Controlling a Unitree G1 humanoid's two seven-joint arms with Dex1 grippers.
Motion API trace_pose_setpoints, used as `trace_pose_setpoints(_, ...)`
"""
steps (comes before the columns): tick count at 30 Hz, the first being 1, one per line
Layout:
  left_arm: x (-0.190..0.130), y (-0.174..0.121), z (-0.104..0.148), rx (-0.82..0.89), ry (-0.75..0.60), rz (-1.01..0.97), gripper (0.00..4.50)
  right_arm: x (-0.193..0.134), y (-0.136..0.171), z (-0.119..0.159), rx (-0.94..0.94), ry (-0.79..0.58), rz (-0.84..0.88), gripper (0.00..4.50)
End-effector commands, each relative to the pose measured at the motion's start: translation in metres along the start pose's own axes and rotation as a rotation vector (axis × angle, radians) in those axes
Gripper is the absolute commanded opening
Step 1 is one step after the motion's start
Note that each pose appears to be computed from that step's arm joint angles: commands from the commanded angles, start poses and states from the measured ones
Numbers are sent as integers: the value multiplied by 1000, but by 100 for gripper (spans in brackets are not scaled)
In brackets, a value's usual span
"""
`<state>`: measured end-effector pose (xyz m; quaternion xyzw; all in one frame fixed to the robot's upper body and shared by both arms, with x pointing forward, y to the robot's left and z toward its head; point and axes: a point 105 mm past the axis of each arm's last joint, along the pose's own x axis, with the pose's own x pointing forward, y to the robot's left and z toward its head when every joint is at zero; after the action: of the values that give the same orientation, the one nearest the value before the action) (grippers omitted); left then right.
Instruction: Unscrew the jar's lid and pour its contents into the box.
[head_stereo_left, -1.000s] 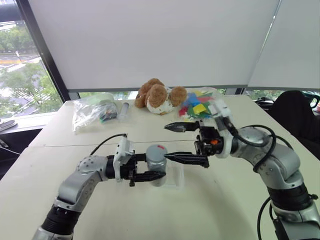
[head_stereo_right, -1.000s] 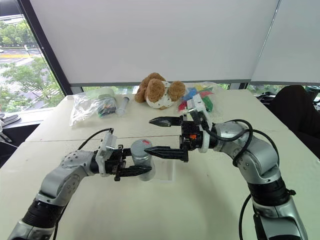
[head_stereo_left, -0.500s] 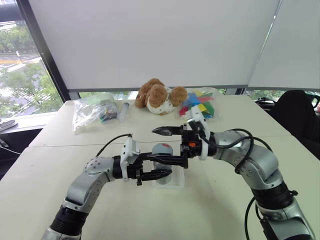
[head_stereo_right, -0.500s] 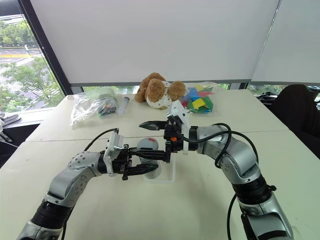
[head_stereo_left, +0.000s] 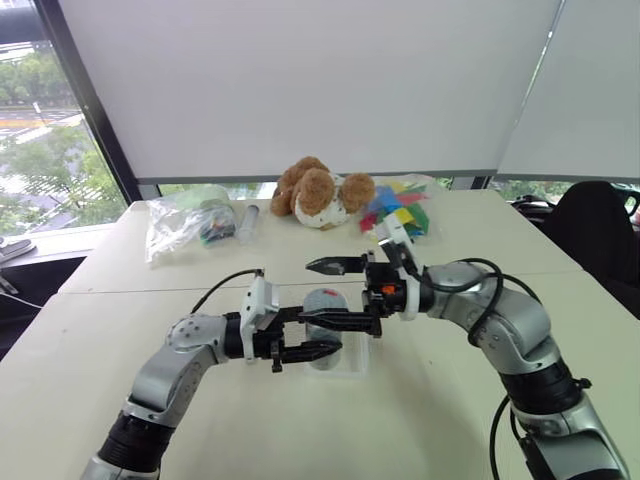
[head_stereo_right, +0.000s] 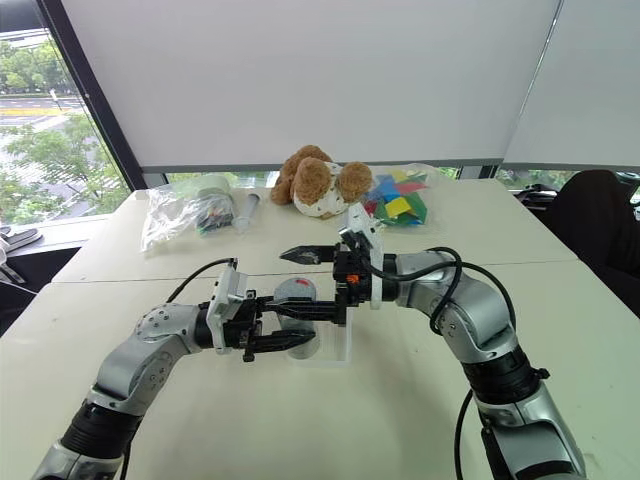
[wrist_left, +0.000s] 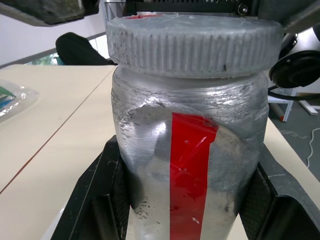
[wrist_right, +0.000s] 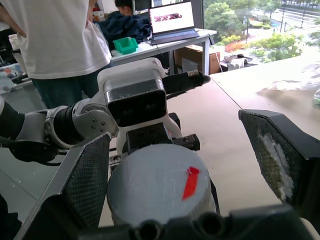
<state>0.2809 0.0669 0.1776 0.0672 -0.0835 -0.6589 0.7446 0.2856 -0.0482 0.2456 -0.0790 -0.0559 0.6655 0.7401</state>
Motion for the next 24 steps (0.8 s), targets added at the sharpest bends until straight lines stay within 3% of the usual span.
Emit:
trace_pose_setpoints(1,0,-7,13,61,-30,-37,210,-18,-6,7,0,-20,-42,445)
trace_pose_setpoints(8,-2,-7,13,60,-29,-33,210,-44,-3,2,9,6,-47,445)
trace_pose_setpoints(12,-3,-5,12,60,-24,-25,210,-45,6,16,14,-46,7,445)
trace_pose_setpoints(17,0,-5,10,51,-27,-21,210,-11,21,21,-6,-53,72,445)
trace_pose_setpoints(24,4,-6,10,45,-31,-29,210,17,12,15,-45,-13,36,445)
